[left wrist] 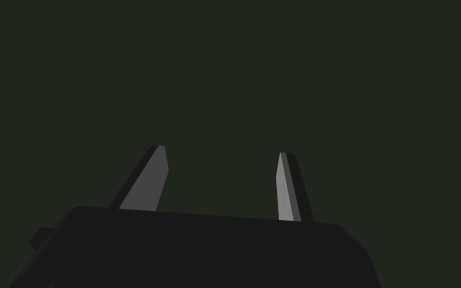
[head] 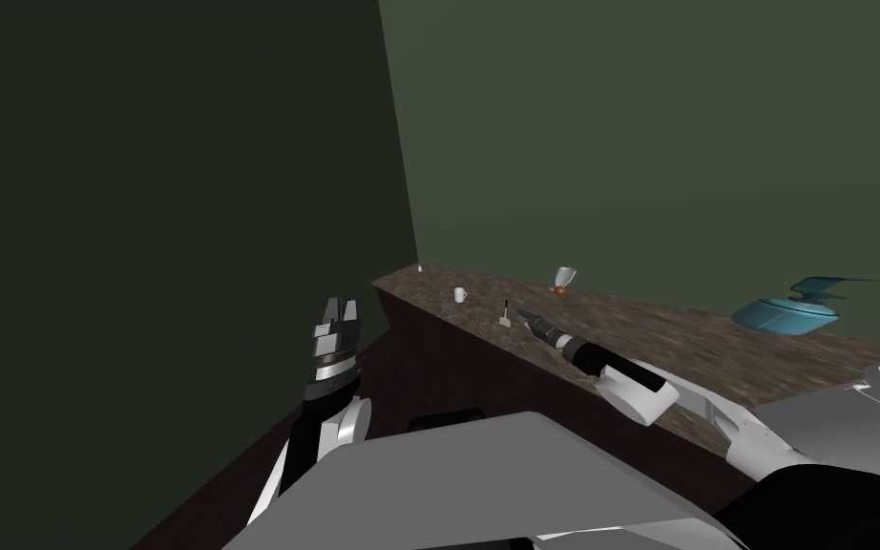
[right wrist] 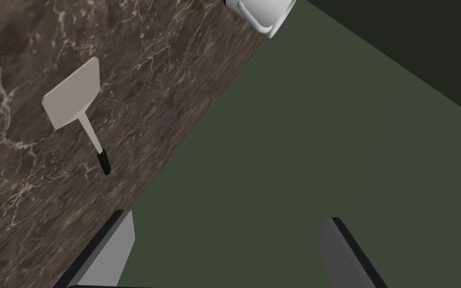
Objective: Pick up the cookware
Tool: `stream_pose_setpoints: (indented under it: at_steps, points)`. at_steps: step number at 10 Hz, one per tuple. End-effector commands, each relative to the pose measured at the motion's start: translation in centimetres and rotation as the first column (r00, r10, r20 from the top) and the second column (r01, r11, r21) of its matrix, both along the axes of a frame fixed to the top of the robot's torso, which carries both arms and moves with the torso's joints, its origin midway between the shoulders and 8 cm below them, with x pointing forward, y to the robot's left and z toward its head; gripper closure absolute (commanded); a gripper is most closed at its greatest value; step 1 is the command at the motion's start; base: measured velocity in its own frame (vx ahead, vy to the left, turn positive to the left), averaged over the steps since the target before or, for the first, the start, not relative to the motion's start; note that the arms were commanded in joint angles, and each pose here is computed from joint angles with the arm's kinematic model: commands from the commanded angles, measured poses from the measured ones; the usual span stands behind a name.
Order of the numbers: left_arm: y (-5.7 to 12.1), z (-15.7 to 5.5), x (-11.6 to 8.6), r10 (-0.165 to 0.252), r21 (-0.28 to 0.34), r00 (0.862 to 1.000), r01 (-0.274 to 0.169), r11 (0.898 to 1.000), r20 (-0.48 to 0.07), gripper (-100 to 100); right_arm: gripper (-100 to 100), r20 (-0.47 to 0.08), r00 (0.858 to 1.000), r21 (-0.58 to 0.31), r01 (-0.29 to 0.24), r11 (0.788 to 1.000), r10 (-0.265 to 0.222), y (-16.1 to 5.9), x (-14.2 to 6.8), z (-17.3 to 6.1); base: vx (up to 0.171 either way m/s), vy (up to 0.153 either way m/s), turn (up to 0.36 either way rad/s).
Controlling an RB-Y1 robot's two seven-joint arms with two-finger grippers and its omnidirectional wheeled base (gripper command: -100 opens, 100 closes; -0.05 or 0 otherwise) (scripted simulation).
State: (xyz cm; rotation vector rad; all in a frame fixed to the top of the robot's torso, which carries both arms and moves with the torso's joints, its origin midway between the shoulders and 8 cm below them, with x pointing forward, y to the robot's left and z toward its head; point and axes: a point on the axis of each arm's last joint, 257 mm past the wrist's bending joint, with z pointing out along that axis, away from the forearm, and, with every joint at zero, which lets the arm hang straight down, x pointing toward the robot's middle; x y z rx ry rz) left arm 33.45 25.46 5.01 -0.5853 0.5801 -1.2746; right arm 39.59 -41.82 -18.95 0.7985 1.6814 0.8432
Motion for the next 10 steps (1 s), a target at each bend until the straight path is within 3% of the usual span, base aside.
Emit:
stream_pose_setpoints:
  at_steps: [1, 2, 3, 4, 5, 6, 7, 8, 9, 10]
  points:
    - [0.0, 0.0, 0.0, 0.000, 0.000, 1.000, 0.000, 1.000, 0.000, 0, -100, -0.042, 0.999, -0.014, 0.005, 1.000, -0.005, -0.6, -0.1, -0.7, 0.001, -0.013, 0.122]
    - [0.0, 0.0, 0.0, 0.000, 0.000, 1.000, 0.000, 1.000, 0.000, 0, -100, -0.115, 0.993, -0.022, 0.032, 0.999, -0.034, -2.2, -0.7, -2.5, 0.003, -0.006, 0.246]
    - [0.0, 0.0, 0.0, 0.000, 0.000, 1.000, 0.000, 1.000, 0.000, 0, -100, -0.119, 0.993, -0.030, 0.025, 0.999, -0.029, -2.3, -0.6, -2.3, 0.002, -0.011, 0.140]
    - [0.0, 0.0, 0.0, 0.000, 0.000, 1.000, 0.000, 1.000, 0.000, 0, -100, -0.191, 0.980, -0.043, 0.051, 0.998, -0.058, -3.9, -1.4, -4.0, 0.003, -0.009, 0.276]
    - [0.0, 0.0, 0.0, 0.000, 0.000, 1.000, 0.000, 1.000, 0.000, 0, -100, -0.193, 0.980, -0.047, 0.047, 0.998, -0.055, -4.0, -1.3, -3.9, 0.007, -0.019, 0.140]
    - [0.0, 0.0, 0.0, 0.000, 0.000, 1.000, 0.000, 1.000, 0.000, 0, -100, -0.264, 0.961, -0.063, 0.072, 0.995, -0.086, -5.6, -2.2, -5.4, 0.013, -0.016, 0.237]
    - [0.0, 0.0, 0.0, 0.000, 0.000, 1.000, 0.000, 1.000, 0.000, 0, -100, -0.266, 0.960, -0.066, 0.069, 0.995, -0.084, -5.7, -2.2, -5.3, 0.011, -0.019, 0.151]
    - [0.0, 0.0, 0.0, 0.000, 0.000, 1.000, 0.000, 1.000, 0.000, 0, -100, -0.333, 0.936, -0.083, 0.095, 0.992, -0.117, -7.3, -3.3, -6.8, 0.014, -0.019, 0.239]
    - [0.0, 0.0, 0.0, 0.000, 0.000, 1.000, 0.000, 1.000, 0.000, 0, -100, -0.335, 0.935, -0.087, 0.091, 0.992, -0.115, -7.4, -3.2, -6.7, 0.012, -0.021, 0.153]
    - [0.0, 0.0, 0.0, 0.000, 0.000, 1.000, 0.000, 1.000, 0.000, 0, -100, -0.399, 0.905, -0.106, 0.116, 0.988, -0.149, -9.0, -4.4, -8.1, 0.018, -0.020, 0.259]
